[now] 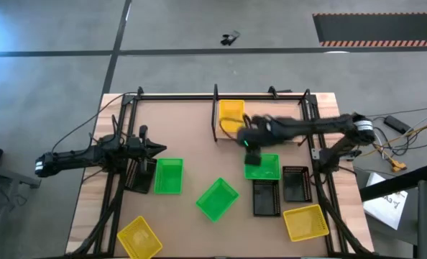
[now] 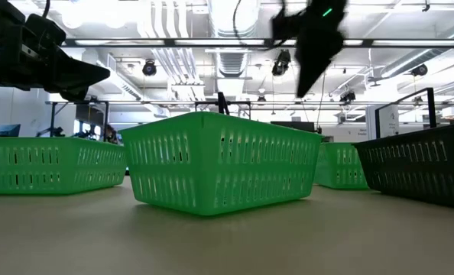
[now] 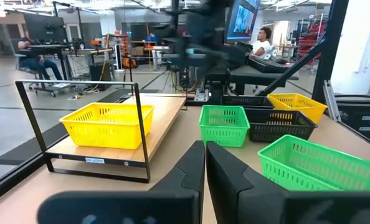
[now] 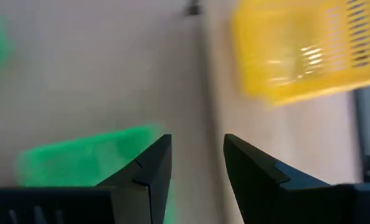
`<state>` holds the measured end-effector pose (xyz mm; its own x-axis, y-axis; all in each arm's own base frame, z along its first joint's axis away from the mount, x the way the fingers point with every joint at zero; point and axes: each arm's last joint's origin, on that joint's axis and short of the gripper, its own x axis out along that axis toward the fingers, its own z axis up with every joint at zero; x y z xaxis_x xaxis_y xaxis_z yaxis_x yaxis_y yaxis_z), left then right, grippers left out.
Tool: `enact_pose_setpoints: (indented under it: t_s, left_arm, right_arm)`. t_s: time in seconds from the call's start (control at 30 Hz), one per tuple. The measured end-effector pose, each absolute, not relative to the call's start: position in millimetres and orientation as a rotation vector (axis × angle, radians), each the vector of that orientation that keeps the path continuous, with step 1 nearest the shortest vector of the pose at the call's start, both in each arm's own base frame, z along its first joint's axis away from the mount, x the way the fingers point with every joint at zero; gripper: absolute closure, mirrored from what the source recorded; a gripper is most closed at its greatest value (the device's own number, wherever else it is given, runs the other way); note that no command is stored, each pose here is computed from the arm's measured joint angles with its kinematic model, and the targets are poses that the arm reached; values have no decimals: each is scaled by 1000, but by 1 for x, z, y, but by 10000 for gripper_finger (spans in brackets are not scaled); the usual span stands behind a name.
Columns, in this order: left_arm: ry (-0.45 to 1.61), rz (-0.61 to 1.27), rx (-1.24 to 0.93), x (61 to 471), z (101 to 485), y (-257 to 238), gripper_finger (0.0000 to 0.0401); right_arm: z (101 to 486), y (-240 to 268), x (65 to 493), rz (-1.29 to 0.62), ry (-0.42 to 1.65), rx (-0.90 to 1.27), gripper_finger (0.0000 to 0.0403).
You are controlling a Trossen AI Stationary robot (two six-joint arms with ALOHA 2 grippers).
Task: Stack baskets on shelf by color
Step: Put the middle black bin on the shelf
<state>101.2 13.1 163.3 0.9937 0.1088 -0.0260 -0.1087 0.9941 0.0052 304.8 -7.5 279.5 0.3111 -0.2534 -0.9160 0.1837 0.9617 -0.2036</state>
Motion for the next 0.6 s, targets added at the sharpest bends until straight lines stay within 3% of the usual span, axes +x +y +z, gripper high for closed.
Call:
enact_pose_setpoints:
  t_s: [0.33, 0.47, 0.6]
  left_arm:
    - [27, 103, 4, 101, 163, 13, 401]
    - [27, 103, 4, 101, 163, 13, 401]
    - [26, 103, 3, 101, 163, 13, 401]
  right_arm:
    - [258, 124, 241, -119, 1044, 159, 264]
    - [244, 157, 227, 0, 970, 194, 263]
    - [230, 175, 222, -27, 981, 267, 255]
